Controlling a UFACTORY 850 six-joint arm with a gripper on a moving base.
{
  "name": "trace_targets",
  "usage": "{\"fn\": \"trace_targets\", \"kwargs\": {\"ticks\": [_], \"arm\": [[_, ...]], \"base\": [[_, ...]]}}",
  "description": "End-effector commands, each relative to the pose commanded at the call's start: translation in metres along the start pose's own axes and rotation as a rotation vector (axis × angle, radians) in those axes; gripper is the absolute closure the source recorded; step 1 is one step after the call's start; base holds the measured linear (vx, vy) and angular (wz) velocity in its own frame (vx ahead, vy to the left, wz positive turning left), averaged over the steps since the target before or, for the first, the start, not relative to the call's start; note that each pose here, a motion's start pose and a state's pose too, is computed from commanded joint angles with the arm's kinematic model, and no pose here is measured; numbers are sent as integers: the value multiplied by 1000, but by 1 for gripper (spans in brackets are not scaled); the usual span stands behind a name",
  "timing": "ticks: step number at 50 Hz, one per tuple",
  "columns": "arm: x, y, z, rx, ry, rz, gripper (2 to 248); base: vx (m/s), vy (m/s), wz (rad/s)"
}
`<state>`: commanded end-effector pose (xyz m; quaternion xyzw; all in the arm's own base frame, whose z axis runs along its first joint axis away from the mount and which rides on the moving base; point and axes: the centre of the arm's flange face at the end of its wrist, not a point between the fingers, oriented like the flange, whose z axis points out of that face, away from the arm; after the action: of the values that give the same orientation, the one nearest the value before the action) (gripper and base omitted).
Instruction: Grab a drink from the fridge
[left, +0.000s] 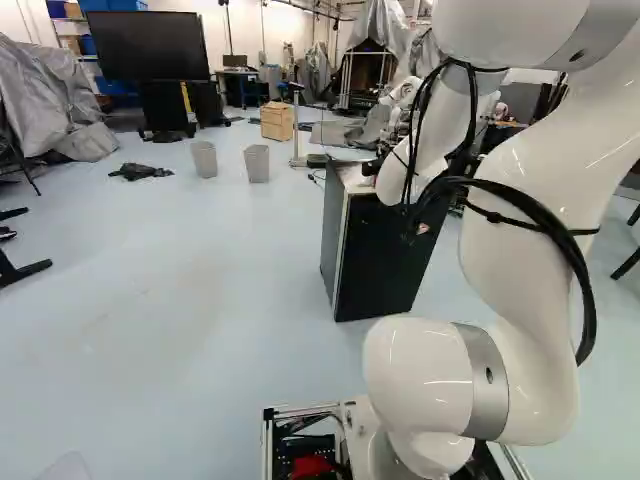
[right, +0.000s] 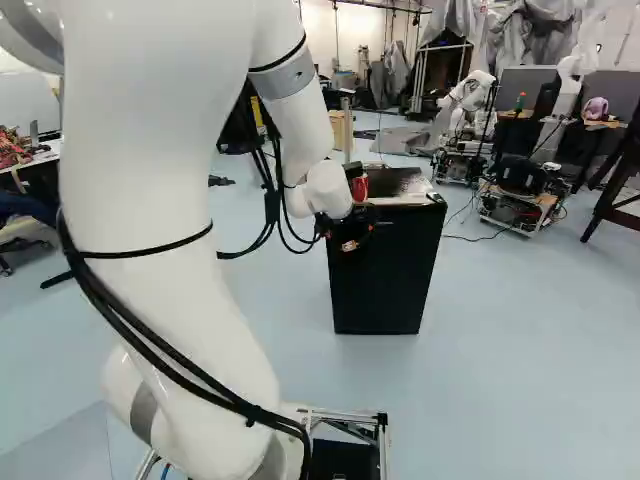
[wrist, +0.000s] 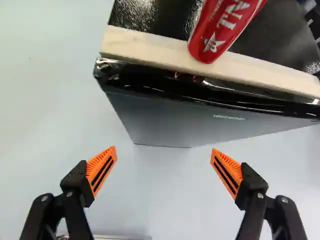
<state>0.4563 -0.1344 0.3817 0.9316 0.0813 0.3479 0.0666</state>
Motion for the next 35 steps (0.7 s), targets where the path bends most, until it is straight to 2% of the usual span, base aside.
{"fn": "trace_targets", "kwargs": {"ticks": [17,35], "arm": [[-8,-10,-25,16,166,36,3],[-15,-11,-50,2,347,103,3]], "base": [[0,0,0],[0,0,0]]}}
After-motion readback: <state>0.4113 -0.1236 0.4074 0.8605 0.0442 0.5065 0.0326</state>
